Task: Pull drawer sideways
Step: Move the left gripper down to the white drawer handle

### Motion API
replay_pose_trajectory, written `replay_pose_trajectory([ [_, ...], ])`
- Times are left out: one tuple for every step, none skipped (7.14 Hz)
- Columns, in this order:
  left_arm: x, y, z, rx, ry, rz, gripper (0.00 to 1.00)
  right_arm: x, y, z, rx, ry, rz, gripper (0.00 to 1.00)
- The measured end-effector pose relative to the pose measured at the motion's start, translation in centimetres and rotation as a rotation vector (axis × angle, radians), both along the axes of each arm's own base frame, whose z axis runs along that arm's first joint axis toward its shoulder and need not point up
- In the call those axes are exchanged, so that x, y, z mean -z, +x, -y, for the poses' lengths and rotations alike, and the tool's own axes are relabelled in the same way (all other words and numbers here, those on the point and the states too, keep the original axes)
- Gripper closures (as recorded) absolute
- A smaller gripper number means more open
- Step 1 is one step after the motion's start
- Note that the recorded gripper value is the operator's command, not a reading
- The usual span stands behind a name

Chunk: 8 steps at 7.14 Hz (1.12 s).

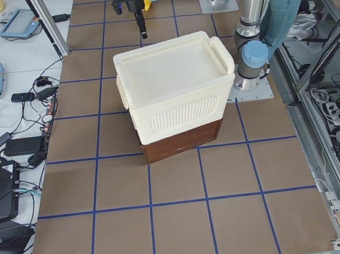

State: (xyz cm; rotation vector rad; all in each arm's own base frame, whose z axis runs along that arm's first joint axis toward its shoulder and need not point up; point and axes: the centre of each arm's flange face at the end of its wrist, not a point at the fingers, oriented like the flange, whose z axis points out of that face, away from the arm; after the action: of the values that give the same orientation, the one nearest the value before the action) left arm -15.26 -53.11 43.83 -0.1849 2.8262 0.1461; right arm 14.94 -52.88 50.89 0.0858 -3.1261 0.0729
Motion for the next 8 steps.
replay_pose_trajectory([
  [1.8,-0.9,0.5,0.017,0.02,0.113,0.0,0.0,0.0,0.0,0.0,0.0,0.0,0.0],
  [4.2,-1.4,1.0,0.017,0.04,0.209,0.0,0.0,0.0,0.0,0.0,0.0,0.0,0.0],
  [7.4,-1.5,1.2,0.006,0.065,0.327,0.0,0.0,0.0,0.0,0.0,0.0,0.0,0.0],
  [10.6,-1.2,1.0,0.01,0.092,0.437,0.0,0.0,0.0,0.0,0.0,0.0,0.0,0.0],
  [13.5,-0.8,0.6,0.02,0.117,0.528,0.0,0.0,0.0,0.0,0.0,0.0,0.0,0.0],
  [16.1,-0.3,0.2,0.033,0.143,0.602,0.0,0.0,0.0,0.0,0.0,0.0,0.0,0.0],
  [18.4,0.1,-0.3,0.051,0.17,0.662,0.0,0.0,0.0,0.0,0.0,0.0,0.0,0.0],
  [20.4,0.5,-0.9,0.073,0.198,0.715,0.0,0.0,0.0,0.0,0.0,0.0,0.0,0.0],
])
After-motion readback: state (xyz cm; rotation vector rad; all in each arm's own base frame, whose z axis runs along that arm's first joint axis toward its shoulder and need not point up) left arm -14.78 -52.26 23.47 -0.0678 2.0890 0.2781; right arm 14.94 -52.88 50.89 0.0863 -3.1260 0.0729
